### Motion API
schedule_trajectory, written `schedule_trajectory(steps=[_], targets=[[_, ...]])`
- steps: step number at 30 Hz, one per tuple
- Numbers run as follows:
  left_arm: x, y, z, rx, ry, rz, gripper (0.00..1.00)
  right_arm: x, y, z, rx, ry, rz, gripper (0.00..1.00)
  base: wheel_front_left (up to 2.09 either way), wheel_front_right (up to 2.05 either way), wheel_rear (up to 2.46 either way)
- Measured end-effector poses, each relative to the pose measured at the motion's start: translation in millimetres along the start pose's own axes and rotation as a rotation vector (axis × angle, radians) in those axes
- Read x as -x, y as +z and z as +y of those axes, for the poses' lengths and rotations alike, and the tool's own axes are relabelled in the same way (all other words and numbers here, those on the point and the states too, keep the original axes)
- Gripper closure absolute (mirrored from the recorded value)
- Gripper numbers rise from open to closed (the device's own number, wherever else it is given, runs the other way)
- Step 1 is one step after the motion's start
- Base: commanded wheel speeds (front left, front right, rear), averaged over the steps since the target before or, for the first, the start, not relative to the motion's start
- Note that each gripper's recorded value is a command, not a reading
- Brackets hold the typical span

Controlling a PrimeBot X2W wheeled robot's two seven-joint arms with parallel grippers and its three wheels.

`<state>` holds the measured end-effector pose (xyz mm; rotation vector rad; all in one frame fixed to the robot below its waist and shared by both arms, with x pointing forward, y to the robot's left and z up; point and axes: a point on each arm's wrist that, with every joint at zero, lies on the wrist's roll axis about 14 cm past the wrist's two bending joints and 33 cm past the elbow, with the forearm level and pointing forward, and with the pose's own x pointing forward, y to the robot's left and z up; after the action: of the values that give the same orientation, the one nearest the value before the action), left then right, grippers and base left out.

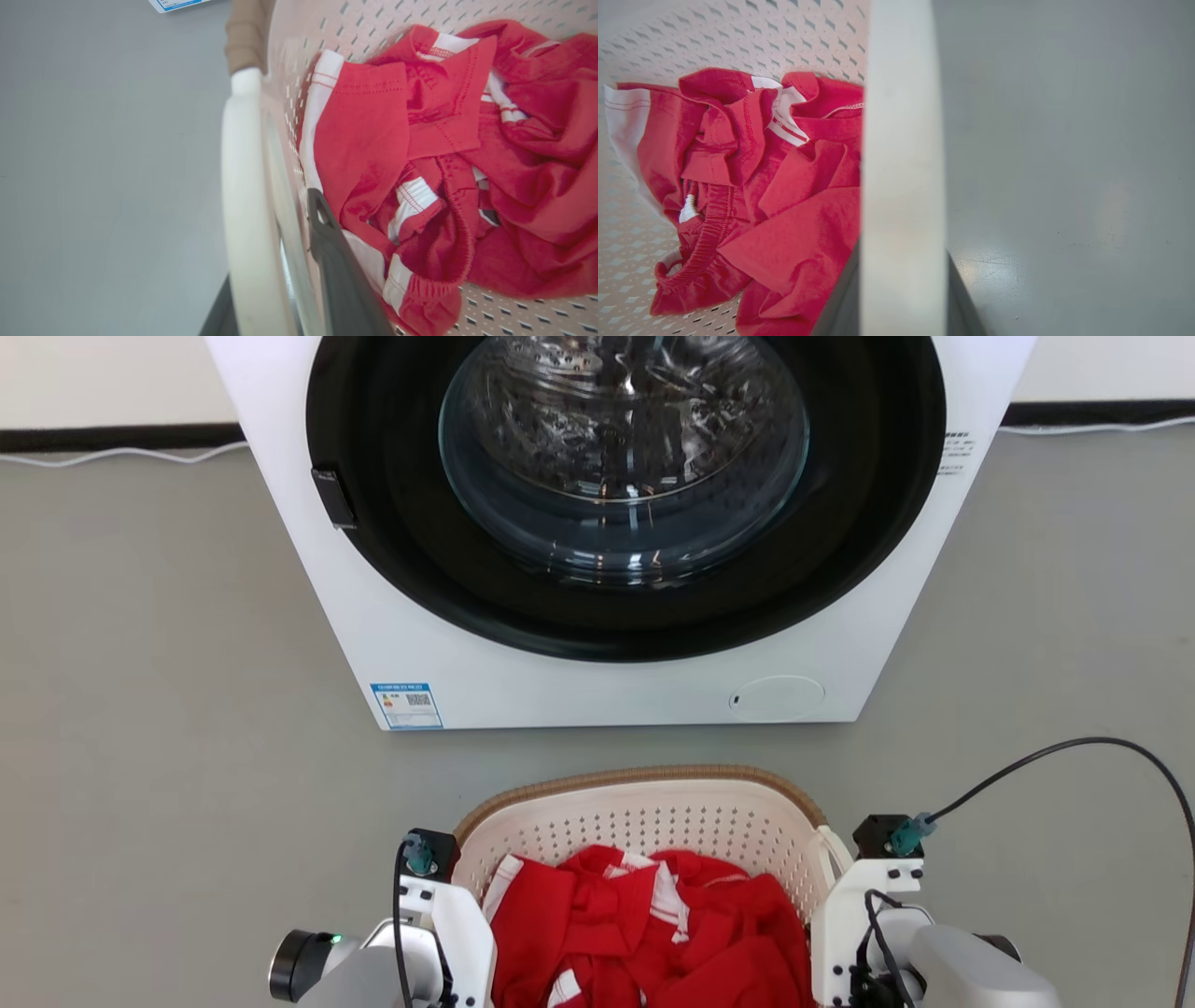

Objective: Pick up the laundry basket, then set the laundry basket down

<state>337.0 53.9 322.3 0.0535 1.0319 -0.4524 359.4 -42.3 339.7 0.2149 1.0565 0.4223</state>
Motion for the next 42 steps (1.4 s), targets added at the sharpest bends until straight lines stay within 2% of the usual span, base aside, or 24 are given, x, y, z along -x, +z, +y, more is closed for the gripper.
schedule_trajectory(steps=[42], targets=[[5.8,-12.9,-4.4,-0.001,-0.003,0.024,1.0,6.0,-13.5,8.7,-0.012,0.019,0.028,1.0,0.0,0.0,0.0]])
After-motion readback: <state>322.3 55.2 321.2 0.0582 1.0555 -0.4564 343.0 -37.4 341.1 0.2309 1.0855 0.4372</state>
